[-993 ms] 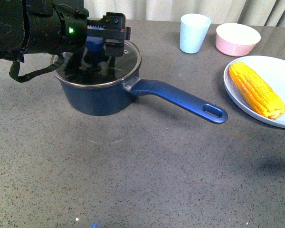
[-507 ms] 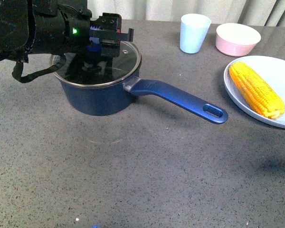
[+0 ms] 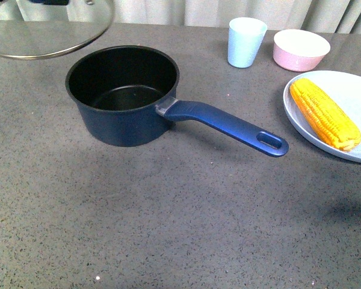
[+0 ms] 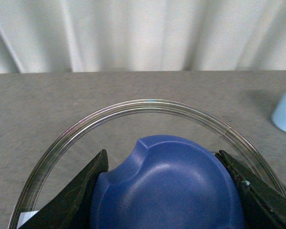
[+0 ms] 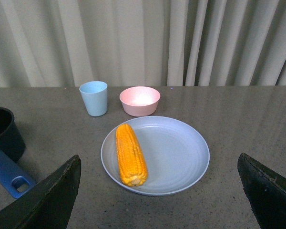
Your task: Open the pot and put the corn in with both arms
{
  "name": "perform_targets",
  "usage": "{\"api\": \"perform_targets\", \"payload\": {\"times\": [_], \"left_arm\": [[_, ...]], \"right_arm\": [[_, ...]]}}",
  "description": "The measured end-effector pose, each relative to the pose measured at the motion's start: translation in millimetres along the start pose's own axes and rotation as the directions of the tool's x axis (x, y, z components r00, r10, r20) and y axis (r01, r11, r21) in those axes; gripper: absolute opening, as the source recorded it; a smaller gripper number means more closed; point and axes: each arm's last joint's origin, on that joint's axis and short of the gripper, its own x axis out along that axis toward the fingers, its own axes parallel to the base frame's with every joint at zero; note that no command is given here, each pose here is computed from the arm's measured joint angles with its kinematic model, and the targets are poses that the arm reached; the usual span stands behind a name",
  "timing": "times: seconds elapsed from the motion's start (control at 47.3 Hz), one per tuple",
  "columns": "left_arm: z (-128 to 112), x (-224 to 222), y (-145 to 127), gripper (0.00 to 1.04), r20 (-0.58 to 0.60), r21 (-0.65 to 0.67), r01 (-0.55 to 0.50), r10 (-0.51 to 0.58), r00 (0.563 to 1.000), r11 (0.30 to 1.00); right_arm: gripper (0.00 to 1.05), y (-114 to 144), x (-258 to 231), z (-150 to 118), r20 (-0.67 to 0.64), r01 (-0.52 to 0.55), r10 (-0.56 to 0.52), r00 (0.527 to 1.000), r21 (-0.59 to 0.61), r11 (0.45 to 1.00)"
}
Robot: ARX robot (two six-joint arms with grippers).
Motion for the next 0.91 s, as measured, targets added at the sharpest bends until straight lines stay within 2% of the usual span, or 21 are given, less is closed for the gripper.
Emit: {"api": "perform_targets", "payload": {"times": [0.19, 0.338, 0.507, 0.909], "left_arm": [[-27, -6, 73, 0.6, 0.01, -0.031, -0.19, 0.19, 0.982, 0.981], [-63, -4, 106, 0.6, -0.039, -0.032, -0.278, 0.276, 0.96, 0.96], [-103, -3, 111, 0.6, -0.118, -0.021, -0.293, 0.289, 0.95, 0.956], [-127, 8, 84, 0.59, -0.155, 0.003, -0.237, 0.235, 0.96, 0.971]], "right_arm": [[0.96, 0, 0, 0, 0.0, 0.0, 0.0, 1.0, 0.0, 1.0], [0.96, 0, 0, 0, 0.0, 0.0, 0.0, 1.0, 0.0, 1.0], [0.96, 0, 0, 0, 0.0, 0.0, 0.0, 1.0, 0.0, 1.0], [0.96, 0, 0, 0, 0.0, 0.0, 0.0, 1.0, 0.0, 1.0]]}}
